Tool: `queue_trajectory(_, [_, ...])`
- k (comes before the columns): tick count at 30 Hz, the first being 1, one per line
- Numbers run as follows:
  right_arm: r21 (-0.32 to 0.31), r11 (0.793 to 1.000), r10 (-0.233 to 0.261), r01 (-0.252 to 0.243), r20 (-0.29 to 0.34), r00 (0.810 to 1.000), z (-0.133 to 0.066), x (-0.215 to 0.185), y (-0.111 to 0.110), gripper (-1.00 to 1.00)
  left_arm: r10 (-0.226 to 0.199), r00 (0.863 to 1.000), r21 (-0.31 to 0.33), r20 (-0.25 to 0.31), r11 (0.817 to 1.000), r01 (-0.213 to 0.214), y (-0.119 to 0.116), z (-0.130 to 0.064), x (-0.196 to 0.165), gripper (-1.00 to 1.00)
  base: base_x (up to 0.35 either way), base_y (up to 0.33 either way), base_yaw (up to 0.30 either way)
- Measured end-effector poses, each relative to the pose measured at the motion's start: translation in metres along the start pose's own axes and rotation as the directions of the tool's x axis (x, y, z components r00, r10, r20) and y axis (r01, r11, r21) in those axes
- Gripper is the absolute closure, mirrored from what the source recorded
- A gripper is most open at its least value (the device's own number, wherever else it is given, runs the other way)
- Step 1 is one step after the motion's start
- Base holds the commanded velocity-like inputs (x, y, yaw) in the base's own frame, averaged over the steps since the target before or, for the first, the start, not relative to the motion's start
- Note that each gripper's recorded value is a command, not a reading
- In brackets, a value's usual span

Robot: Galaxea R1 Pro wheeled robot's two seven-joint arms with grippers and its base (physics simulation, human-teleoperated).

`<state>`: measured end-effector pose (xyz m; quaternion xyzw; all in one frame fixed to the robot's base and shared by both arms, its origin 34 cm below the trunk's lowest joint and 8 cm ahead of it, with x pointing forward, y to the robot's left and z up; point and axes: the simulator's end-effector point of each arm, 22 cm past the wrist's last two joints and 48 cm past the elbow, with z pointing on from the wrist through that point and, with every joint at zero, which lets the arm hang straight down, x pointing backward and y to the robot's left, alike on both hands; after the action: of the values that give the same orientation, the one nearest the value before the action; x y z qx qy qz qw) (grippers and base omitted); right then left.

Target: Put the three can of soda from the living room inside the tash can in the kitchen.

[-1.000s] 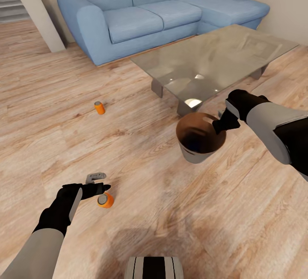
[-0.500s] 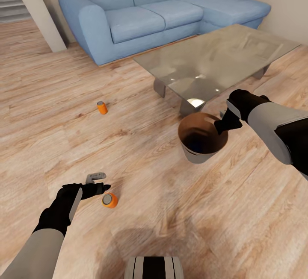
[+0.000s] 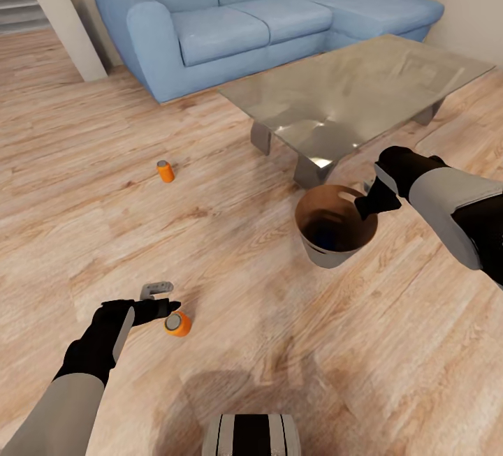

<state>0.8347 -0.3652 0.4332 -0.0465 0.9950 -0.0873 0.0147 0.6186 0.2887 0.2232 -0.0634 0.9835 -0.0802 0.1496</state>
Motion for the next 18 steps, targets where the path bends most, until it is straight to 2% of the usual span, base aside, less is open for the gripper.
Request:
queue_trajectory(5, [0.069,0.997,-0.035,0.036,-0.013,0.999,0.011,0.005,-0.014,1.00,-0.001,1.000,0.001,-0.003,1.000,0.001,0.002,0.009,0.006,-1.00,0.000,0.000,0.000])
queue_trajectory(11, [0.031,0.999,-0.018,0.018,-0.017,1.000,0.031,0.009,-0.002,1.00,-0.003,1.000,0.002,-0.010,1.000,0.003,0.005,0.024,0.017,-1.00,0.000,0.000,0.000])
queue_trajectory(18, [0.056,0.998,-0.039,0.042,-0.051,0.998,0.056,0.014,-0.003,1.00,-0.009,0.999,0.000,-0.040,1.000,0.009,0.009,0.039,0.033,-1.00,0.000,0.000,0.000])
